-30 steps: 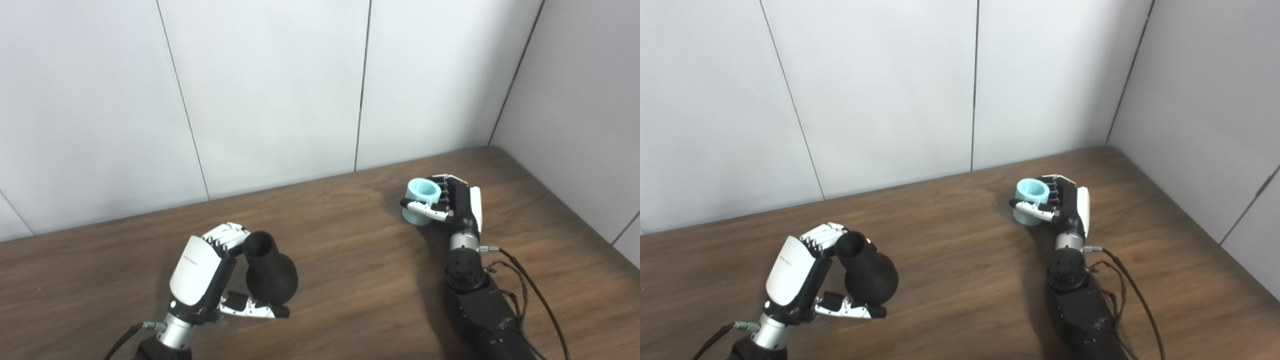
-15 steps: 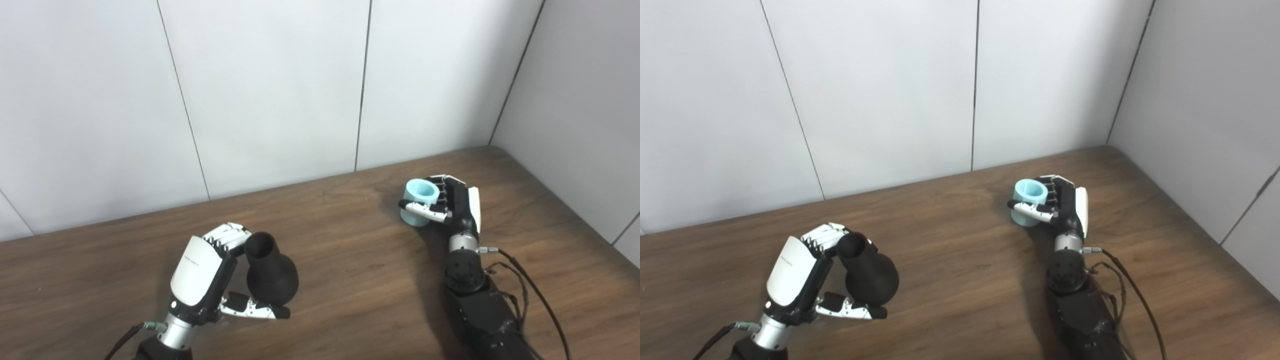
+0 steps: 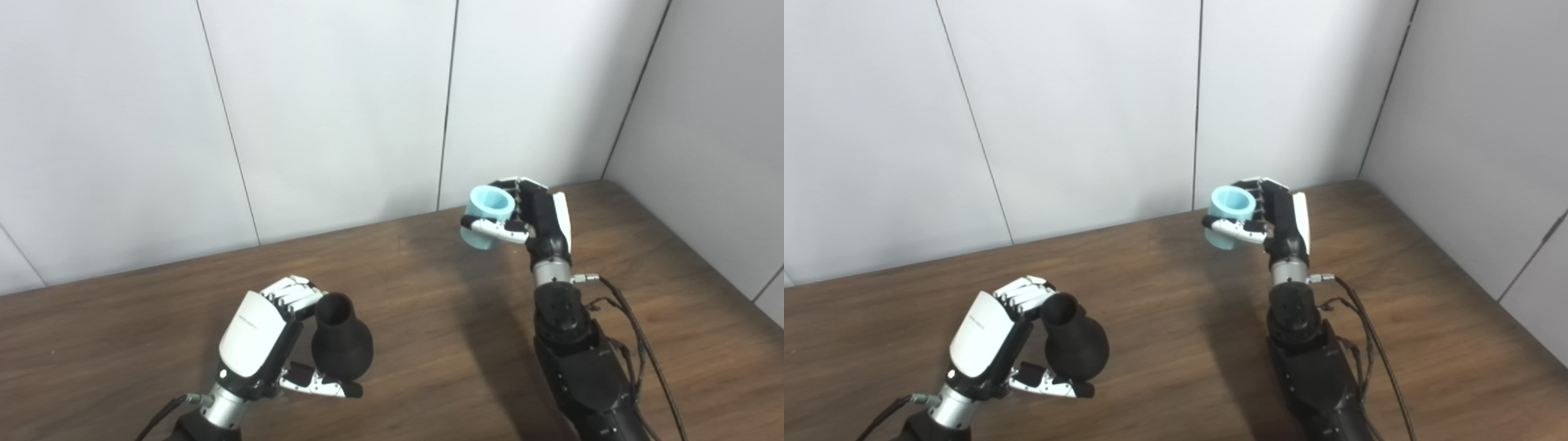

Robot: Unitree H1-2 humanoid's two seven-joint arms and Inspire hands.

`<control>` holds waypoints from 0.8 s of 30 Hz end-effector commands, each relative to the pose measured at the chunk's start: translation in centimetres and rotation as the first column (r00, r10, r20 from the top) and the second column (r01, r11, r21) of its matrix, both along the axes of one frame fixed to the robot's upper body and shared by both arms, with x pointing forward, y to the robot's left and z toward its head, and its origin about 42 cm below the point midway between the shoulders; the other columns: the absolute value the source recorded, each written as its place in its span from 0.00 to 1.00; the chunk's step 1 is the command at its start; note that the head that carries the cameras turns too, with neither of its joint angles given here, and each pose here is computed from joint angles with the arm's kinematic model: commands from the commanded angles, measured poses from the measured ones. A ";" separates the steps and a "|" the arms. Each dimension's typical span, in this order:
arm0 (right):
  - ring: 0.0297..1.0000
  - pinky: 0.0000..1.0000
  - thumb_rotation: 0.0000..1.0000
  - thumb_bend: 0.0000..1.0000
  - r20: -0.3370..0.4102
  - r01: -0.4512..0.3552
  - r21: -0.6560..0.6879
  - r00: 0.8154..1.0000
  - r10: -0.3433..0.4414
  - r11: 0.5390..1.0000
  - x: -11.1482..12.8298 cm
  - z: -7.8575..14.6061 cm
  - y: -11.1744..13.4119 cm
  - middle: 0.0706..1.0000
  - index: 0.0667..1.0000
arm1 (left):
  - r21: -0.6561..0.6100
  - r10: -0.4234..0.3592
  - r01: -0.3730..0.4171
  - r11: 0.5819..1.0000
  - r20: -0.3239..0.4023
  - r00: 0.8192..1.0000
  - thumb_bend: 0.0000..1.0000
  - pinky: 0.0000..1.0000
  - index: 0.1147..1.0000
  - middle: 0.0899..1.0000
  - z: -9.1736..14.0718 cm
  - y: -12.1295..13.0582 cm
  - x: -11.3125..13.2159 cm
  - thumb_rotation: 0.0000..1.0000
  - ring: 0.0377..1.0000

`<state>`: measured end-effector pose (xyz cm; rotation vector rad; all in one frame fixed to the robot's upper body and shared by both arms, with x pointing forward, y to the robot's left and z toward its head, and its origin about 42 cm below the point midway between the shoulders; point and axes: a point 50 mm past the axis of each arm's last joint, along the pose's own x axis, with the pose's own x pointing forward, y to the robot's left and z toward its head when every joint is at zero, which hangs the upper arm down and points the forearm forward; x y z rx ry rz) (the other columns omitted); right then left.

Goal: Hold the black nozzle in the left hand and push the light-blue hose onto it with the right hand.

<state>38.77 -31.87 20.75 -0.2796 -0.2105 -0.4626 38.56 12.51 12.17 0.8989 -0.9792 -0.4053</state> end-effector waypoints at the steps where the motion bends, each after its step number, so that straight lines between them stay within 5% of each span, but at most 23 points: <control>1: 0.41 0.35 0.00 0.52 0.107 -0.039 -0.041 0.993 0.043 0.998 0.1 3.8 0.6 0.45 0.46 | 0.174 0.148 -0.104 0.979 -0.262 0.954 0.50 0.61 0.43 0.42 -11.2 5.4 -7.1 0.00 0.43; 10: 0.41 0.33 0.00 0.52 0.162 -0.142 -0.033 0.976 0.146 0.989 -1.3 6.1 3.4 0.45 0.46 | 0.180 0.154 -0.107 0.978 -0.274 0.949 0.50 0.60 0.43 0.42 -11.4 4.7 -7.1 0.00 0.43; 24: 0.42 0.33 0.00 0.52 0.251 -0.319 -0.064 0.912 0.325 0.946 -4.5 8.2 7.4 0.45 0.45 | 0.210 0.192 -0.126 0.970 -0.330 0.924 0.50 0.62 0.44 0.41 -12.0 4.3 -6.9 0.00 0.45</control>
